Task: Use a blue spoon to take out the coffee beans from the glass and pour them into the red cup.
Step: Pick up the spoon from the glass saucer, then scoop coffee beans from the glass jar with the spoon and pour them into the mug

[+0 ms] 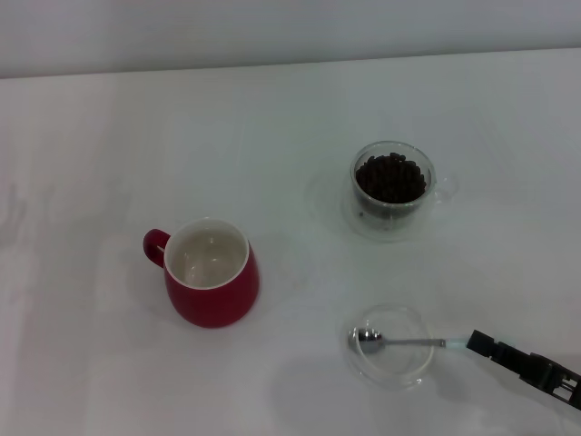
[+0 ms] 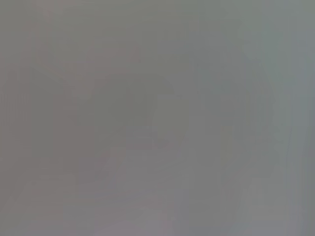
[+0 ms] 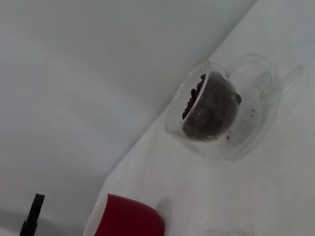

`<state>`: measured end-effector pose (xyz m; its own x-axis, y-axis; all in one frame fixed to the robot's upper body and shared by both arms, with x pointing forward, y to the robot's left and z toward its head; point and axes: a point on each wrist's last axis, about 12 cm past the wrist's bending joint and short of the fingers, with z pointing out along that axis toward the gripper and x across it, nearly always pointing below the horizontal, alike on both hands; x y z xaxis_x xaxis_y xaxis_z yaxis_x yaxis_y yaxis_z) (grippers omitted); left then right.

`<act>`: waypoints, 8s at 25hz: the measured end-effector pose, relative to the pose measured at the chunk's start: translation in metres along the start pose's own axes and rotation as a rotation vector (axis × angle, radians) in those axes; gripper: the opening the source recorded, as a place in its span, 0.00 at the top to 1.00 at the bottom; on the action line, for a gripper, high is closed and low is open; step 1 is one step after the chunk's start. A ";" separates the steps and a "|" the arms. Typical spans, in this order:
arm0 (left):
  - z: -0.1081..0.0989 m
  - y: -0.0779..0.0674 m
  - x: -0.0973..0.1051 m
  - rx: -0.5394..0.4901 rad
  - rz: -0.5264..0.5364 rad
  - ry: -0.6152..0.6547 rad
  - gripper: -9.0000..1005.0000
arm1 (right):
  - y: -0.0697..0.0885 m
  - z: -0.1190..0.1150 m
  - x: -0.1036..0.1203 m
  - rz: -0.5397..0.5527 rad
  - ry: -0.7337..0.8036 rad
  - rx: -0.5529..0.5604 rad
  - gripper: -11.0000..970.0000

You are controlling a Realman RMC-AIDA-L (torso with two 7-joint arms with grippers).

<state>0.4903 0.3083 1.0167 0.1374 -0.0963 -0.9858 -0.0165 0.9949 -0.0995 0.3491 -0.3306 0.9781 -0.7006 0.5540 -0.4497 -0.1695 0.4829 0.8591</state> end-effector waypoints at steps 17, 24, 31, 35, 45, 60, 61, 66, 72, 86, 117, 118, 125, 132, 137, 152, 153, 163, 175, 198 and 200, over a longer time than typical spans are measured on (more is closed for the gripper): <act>0.000 -0.002 0.000 -0.002 -0.011 -0.002 0.11 | 0.003 -0.005 -0.009 -0.004 0.005 -0.033 0.85; 0.001 -0.002 0.000 -0.001 -0.011 -0.003 0.11 | 0.002 -0.012 -0.013 0.003 0.007 -0.029 0.84; 0.002 -0.002 0.000 0.000 -0.012 -0.005 0.11 | 0.000 -0.023 -0.025 -0.007 -0.013 -0.015 0.84; 0.002 -0.002 0.000 0.000 -0.012 -0.005 0.11 | 0.005 -0.022 -0.040 -0.033 -0.041 -0.062 0.84; 0.003 -0.006 -0.001 0.007 -0.023 -0.012 0.11 | 0.022 0.014 -0.116 -0.239 -0.087 -0.171 0.84; 0.003 -0.005 -0.002 0.000 -0.025 -0.016 0.11 | 0.052 0.046 -0.213 -0.557 -0.029 -0.156 0.84; 0.003 -0.005 -0.002 0.000 -0.025 -0.016 0.11 | 0.053 0.047 -0.214 -0.576 -0.017 -0.147 0.84; 0.004 -0.005 -0.002 0.001 -0.026 -0.018 0.11 | 0.054 0.051 -0.213 -0.654 0.054 -0.100 0.83; 0.005 -0.005 -0.002 0.000 -0.026 -0.019 0.11 | 0.062 0.054 -0.211 -0.758 0.086 -0.028 0.83; 0.005 -0.005 -0.002 -0.003 -0.026 -0.019 0.11 | 0.061 0.066 -0.210 -0.793 0.147 0.012 0.83; 0.005 0.000 -0.003 -0.027 -0.023 -0.020 0.11 | 0.057 0.075 -0.204 -0.561 0.227 0.039 0.82; 0.005 0.000 -0.003 -0.027 -0.023 -0.020 0.11 | 0.057 0.075 -0.205 -0.547 0.231 0.043 0.82; 0.005 0.000 -0.003 -0.026 -0.024 -0.020 0.11 | 0.058 0.077 -0.208 -0.454 0.258 0.073 0.82; 0.005 0.000 -0.003 -0.027 -0.021 -0.020 0.11 | 0.058 0.077 -0.210 -0.341 0.266 0.106 0.82; 0.006 0.002 -0.004 -0.027 -0.016 -0.026 0.11 | 0.058 0.078 -0.213 -0.283 0.262 0.117 0.82; 0.005 0.004 -0.005 -0.029 -0.009 -0.029 0.11 | 0.060 0.079 -0.221 -0.112 0.230 0.153 0.81; 0.005 0.005 -0.005 -0.030 -0.011 -0.029 0.11 | 0.059 0.079 -0.221 -0.106 0.225 0.159 0.81; 0.005 0.010 -0.005 -0.033 -0.026 -0.027 0.11 | 0.050 0.073 -0.220 -0.052 0.213 0.144 0.81; 0.007 0.008 -0.006 -0.028 -0.027 -0.032 0.11 | 0.051 0.077 -0.221 0.005 0.223 0.093 0.81; 0.007 0.011 -0.006 -0.023 -0.033 -0.021 0.11 | 0.062 0.083 -0.208 0.082 0.212 -0.074 0.80; 0.007 0.010 -0.006 -0.022 -0.034 -0.021 0.11 | 0.067 0.091 -0.203 0.077 0.233 -0.105 0.80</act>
<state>0.4968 0.3194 1.0221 0.1586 -0.1296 -0.9788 -0.0333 0.9901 -0.1365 0.5432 -0.3493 1.1051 -0.8529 0.4095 -0.3238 -0.1720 0.3652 0.9149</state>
